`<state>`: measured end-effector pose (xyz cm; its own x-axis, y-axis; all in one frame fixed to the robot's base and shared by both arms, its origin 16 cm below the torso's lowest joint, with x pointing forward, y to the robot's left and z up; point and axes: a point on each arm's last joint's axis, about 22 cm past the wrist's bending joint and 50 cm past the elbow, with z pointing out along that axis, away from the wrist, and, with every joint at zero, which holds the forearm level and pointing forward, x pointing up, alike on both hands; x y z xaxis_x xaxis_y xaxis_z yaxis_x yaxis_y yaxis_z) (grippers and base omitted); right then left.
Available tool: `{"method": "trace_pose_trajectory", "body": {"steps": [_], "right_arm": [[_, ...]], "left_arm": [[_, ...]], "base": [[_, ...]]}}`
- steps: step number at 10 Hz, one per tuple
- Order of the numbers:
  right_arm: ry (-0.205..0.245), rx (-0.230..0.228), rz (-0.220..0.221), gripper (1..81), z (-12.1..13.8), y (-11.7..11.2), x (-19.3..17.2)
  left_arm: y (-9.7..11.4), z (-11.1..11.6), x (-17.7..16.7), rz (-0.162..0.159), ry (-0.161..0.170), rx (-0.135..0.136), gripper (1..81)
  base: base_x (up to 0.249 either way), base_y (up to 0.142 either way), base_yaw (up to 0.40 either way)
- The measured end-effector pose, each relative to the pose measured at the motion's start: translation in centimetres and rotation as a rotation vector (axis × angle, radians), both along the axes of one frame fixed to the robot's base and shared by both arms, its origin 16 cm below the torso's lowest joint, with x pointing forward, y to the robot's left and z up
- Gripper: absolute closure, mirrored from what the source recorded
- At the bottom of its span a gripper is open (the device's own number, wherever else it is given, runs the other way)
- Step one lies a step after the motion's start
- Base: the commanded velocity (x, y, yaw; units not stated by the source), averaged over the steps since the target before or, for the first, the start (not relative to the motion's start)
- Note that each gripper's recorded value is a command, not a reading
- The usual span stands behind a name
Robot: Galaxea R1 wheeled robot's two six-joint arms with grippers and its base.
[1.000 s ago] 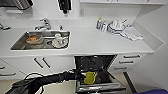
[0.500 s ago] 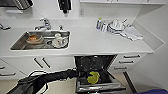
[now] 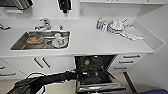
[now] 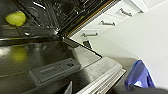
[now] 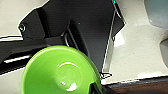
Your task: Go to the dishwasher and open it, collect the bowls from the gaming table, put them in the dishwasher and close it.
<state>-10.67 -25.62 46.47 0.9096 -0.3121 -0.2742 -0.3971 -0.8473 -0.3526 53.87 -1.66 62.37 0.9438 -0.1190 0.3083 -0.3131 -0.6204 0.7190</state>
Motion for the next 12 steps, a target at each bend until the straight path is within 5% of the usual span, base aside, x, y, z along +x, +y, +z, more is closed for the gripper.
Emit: {"method": "trace_pose_trajectory", "body": {"steps": [2, 5, 7, 8, 12], "right_arm": [[-0.020, 0.027, -0.009, 81.1, 0.0, 1.1, 1.8], [-0.066, 0.108, -0.032, 81.1, 1.7, 2.8, 5.8], [-0.114, 0.185, -0.048, 81.1, 4.4, 3.4, 10.2], [-0.148, 0.214, -0.053, 81.1, 5.9, 3.1, 13.1], [-0.303, 0.254, -0.035, 81.1, 9.4, 1.0, 26.4]], "left_arm": [[2.1, -1.0, -3.2, -0.010, 0.043, 0.004, 1.0], [3.9, 1.9, -7.8, -0.076, 0.047, -0.053, 1.0], [11.6, 1.4, -9.6, -0.050, 0.055, 0.018, 1.0], [14.4, 0.6, -12.2, -0.049, 0.085, 0.048, 1.0], [19.2, -3.2, -28.1, -0.090, 0.290, 0.110, 1.0]], "base": [[0.000, 0.000, 0.000], [0.000, 0.000, 0.000], [0.000, 0.000, 0.000], [0.000, 0.000, 0.000], [0.000, 0.000, 0.000]]}}
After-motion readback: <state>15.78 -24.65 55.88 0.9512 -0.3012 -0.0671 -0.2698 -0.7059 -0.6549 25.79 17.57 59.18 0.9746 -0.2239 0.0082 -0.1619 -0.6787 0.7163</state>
